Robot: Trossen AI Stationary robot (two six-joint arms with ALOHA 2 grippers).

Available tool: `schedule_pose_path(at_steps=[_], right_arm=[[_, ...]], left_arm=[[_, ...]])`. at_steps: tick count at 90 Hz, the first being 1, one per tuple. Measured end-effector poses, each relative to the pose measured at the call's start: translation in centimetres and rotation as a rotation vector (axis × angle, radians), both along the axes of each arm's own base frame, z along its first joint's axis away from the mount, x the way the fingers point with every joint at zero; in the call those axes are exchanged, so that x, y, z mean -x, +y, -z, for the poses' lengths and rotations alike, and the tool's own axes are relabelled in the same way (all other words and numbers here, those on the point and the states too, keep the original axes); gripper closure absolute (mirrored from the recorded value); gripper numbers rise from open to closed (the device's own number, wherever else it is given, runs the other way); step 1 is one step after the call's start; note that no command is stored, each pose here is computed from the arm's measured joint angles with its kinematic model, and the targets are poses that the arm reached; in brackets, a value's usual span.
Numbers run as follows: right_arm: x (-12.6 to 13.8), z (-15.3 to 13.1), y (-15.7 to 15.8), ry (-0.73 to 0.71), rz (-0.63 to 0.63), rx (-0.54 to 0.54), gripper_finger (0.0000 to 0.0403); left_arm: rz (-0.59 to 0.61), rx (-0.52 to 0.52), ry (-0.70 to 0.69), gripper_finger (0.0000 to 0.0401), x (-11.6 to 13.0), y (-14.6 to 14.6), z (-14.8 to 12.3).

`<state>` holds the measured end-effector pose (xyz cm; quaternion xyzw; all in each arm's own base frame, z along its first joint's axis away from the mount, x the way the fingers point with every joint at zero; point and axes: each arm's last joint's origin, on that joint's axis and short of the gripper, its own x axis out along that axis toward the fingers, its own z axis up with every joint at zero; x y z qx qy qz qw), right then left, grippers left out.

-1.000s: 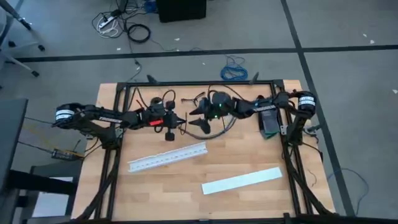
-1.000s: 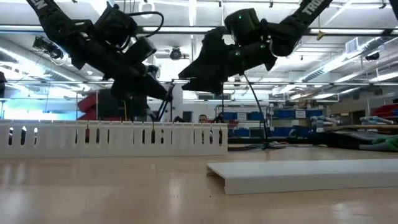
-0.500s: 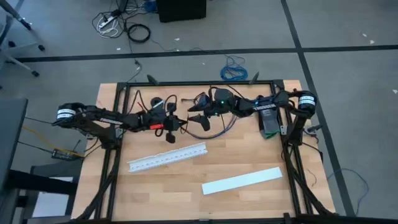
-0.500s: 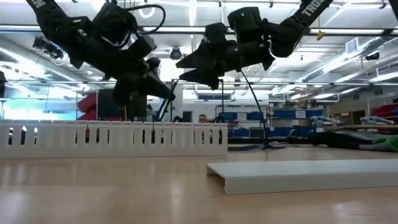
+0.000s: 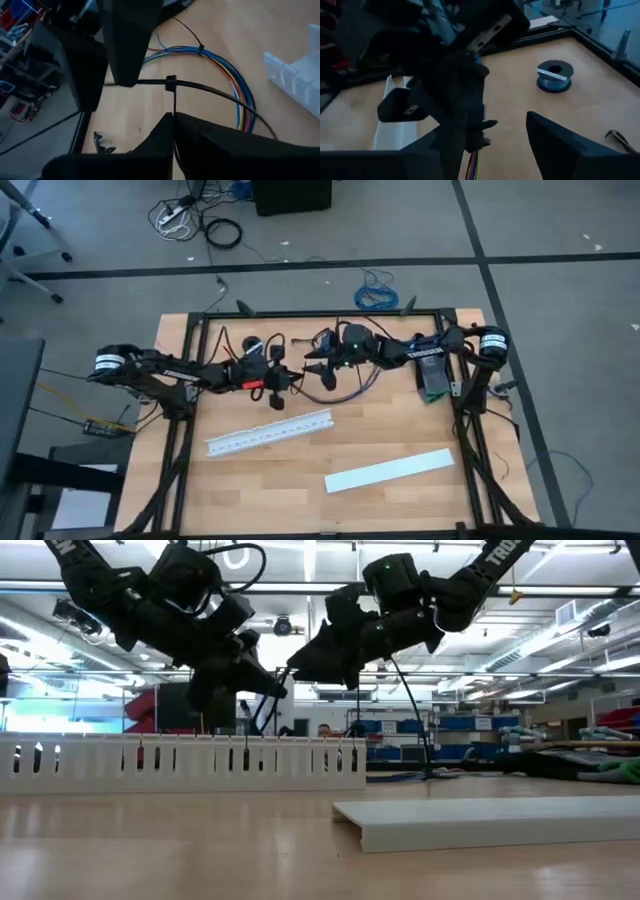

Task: Ziptie cables
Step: Wrap the cable wires with the black zip tie

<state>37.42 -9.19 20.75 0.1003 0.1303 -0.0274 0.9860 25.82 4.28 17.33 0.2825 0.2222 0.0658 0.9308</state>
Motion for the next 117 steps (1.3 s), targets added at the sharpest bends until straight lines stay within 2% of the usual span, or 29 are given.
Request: schedule_pose_path(at_steps=[14, 29, 41, 56, 60, 90, 103, 117], right_arm=[[-0.1, -0.1, 0.3, -0.005, -0.017, -0.001, 0.0209], [-0.2, -0.1, 0.7, -0.011, -0.03, 0.001, 0.0243], [-0.3, -0.1, 1.0, -0.014, -0.041, 0.03, 0.0289], [-0.3, -0.2, 1.1, -0.02, -0.045, 0.057, 0.038], [-0.3, -0.2, 1.1, -0.019, -0.048, 0.068, 0.0393], [-0.2, 0.0, 1.1, 0.01, -0.046, 0.088, 0.0402], [-0.1, 0.6, 1.0, 0.069, -0.009, 0.093, 0.0402], [0.0, 0.6, 1.0, 0.079, 0.002, 0.095, 0.0402]], left_arm=[[-0.009, -0.004, 0.0, 0.0401, 0.0, 0.0, 0.0], [-0.011, -0.005, 0.0, 0.0401, 0.0, 0.0, 0.0], [-0.012, -0.005, 0.0, 0.0401, 0.0, 0.0, 0.0], [-0.013, -0.006, 0.0, 0.0401, 0.0, 0.0, 0.0], [-0.014, -0.006, 0.0, 0.0401, 0.0, 0.0, 0.0], [-0.023, 0.003, -0.008, 0.04, 0.0, 0.1, -0.1], [-0.1, 0.072, -0.028, 0.0388, 0.1, 0.2, -0.1], [-0.159, 0.169, 0.009, 0.0353, 0.7, 0.2, 0.1]])
